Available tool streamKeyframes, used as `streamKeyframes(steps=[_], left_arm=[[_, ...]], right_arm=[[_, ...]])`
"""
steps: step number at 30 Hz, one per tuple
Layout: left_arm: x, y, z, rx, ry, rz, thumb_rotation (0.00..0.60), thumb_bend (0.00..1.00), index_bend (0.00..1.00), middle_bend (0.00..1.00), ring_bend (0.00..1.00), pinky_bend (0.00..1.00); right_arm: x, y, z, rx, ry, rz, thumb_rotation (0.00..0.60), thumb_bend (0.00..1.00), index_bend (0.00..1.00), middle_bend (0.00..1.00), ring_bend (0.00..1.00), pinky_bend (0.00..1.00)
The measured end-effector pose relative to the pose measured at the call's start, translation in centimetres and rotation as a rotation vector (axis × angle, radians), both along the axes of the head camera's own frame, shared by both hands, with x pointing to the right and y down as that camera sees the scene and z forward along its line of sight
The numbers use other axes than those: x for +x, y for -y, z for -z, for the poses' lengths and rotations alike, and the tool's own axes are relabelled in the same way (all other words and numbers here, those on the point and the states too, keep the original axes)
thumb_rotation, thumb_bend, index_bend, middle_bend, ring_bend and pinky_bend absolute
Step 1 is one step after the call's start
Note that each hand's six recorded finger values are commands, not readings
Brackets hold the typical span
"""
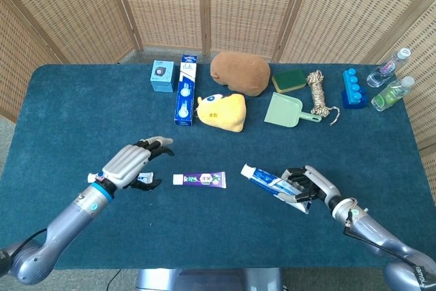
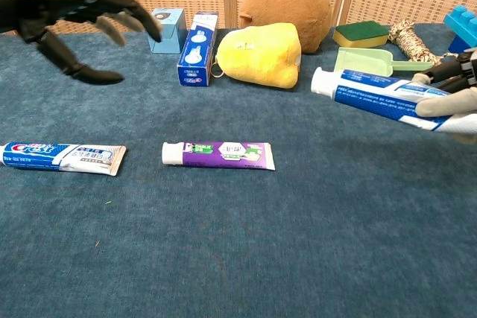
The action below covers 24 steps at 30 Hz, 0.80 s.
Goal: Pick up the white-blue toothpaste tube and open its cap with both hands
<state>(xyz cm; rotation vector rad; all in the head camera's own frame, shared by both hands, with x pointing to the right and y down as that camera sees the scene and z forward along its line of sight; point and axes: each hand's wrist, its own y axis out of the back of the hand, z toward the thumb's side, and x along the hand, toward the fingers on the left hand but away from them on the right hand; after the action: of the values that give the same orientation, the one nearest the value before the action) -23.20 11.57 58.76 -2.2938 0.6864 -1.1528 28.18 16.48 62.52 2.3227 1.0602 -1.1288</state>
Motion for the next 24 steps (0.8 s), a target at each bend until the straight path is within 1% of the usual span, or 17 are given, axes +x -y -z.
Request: streamKeyframes(steps=[6,8,13,16,20,24], left_arm=[[2.4,0.8,-0.2,-0.045,-0.037,-0.013,0.600,0.29,0.26,0.15,0.11,0.21],[3.2,1.0,-0.2,-0.060,-0.050,-0.025,0.600,0.29,0.25,0.15,0.11,0.19],[5.2,1.2,-0.4,-0.068,-0.076,-0.068,0.600,0.29,0.24,0.13,0.08,0.19],[6.1,1.3,-0.4,-0.056,-0.087,-0.098,0.600,0.29,0.23,0.11,0.06,0.18],[7.8,1.2,-0.4,-0.017,-0.111,-0.148,0.600,0.29,0.22,0.09,0.04,0.18],[8.8,1.1,-0.5,0.015,-0.129,-0.173,0.600,0.29,0.21,0.08,0.02,0.18]], right_arm=[[-0.6,-0.3,0.2,-0.001,0.020,0.005,0.600,0.47,0.96,0.78,0.72,0.68],[-0.8,-0.4,0.3,-0.005,0.029,0.003,0.600,0.47,0.96,0.78,0.72,0.68],[-1.4,-0.4,0.3,-0.018,0.053,-0.007,0.600,0.47,0.96,0.78,0.72,0.68],[-1.8,-0.4,0.3,-0.032,0.071,-0.016,0.600,0.47,0.96,0.78,0.72,0.68],[-2.8,-0.3,0.5,-0.058,0.105,-0.024,0.600,0.47,0.96,0.78,0.72,0.69],[-3.7,-0.4,0.6,-0.079,0.136,-0.023,0.600,0.48,0.96,0.78,0.72,0.69]])
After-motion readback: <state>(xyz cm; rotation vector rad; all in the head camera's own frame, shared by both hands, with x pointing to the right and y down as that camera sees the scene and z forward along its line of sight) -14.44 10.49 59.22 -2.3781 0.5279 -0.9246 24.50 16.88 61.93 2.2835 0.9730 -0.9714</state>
